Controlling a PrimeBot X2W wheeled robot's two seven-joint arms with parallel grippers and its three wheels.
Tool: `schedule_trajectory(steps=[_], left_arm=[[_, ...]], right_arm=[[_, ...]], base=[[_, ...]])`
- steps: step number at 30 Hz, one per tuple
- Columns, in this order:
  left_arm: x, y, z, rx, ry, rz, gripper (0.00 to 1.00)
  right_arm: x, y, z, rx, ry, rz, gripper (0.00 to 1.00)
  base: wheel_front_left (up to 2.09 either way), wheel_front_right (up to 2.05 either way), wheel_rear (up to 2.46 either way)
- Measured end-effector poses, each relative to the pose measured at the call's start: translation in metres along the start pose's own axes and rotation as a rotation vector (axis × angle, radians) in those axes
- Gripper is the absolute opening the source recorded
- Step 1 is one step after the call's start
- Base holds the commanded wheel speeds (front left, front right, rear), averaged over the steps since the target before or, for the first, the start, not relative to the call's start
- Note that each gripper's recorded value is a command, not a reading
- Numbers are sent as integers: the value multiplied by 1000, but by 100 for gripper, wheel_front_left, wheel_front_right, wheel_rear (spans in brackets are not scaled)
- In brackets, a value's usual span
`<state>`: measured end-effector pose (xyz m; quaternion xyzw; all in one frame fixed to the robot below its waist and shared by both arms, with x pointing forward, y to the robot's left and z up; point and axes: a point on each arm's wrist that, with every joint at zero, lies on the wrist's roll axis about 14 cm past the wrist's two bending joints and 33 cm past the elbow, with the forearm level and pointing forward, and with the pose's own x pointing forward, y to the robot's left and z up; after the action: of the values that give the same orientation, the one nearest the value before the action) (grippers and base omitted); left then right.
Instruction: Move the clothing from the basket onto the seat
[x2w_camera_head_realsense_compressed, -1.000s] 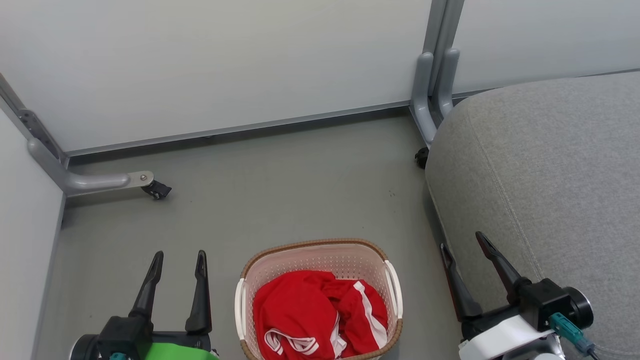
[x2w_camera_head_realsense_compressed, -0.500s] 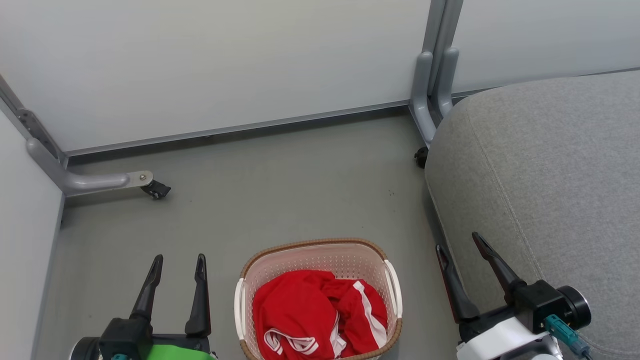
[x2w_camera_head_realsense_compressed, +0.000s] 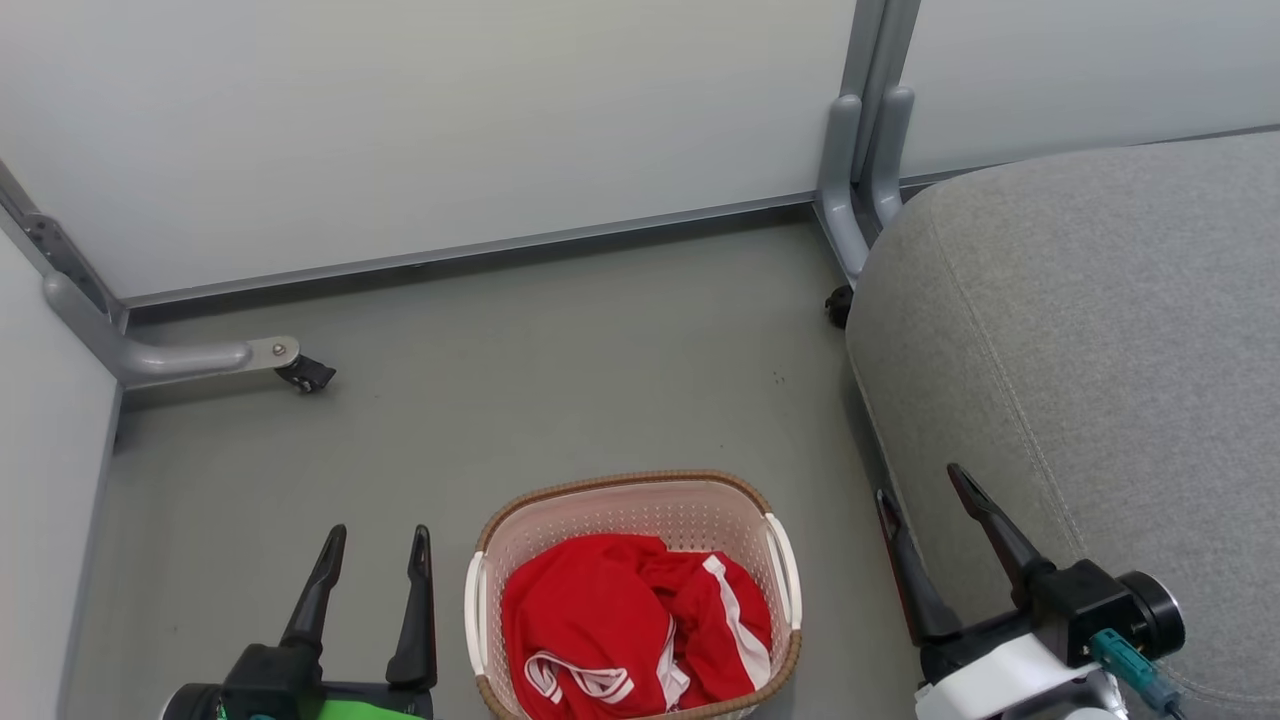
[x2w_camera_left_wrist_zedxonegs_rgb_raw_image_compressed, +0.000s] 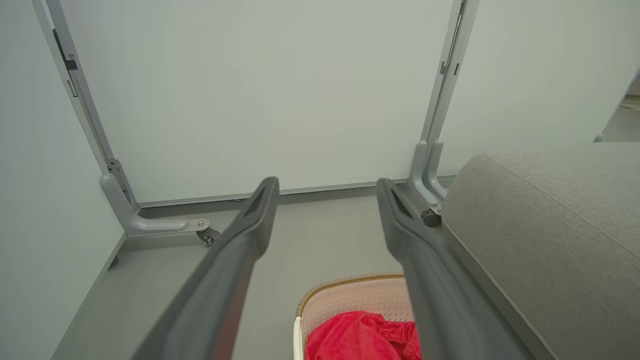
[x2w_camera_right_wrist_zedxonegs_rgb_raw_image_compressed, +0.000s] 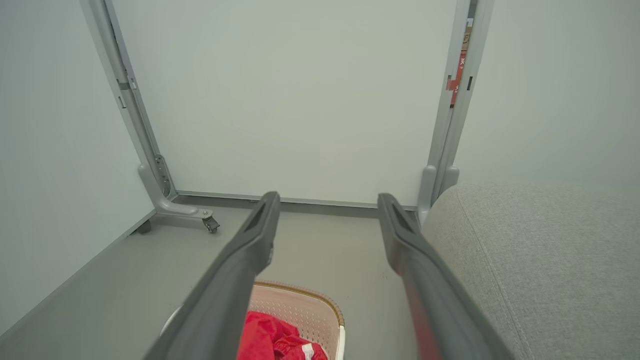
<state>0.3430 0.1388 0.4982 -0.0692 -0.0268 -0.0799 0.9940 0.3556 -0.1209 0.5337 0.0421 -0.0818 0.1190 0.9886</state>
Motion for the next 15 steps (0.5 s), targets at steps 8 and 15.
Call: schedule_trajectory(steps=[8, 15], left_arm=[[15, -15, -28, 12, 84, -67, 100], [44, -36, -63, 53, 178, -177, 100]], right_arm=[[13, -5, -9, -23, 20, 1, 100], [45, -13, -21, -40, 27, 4, 100]], base=[[0, 0, 0], [0, 0, 0]])
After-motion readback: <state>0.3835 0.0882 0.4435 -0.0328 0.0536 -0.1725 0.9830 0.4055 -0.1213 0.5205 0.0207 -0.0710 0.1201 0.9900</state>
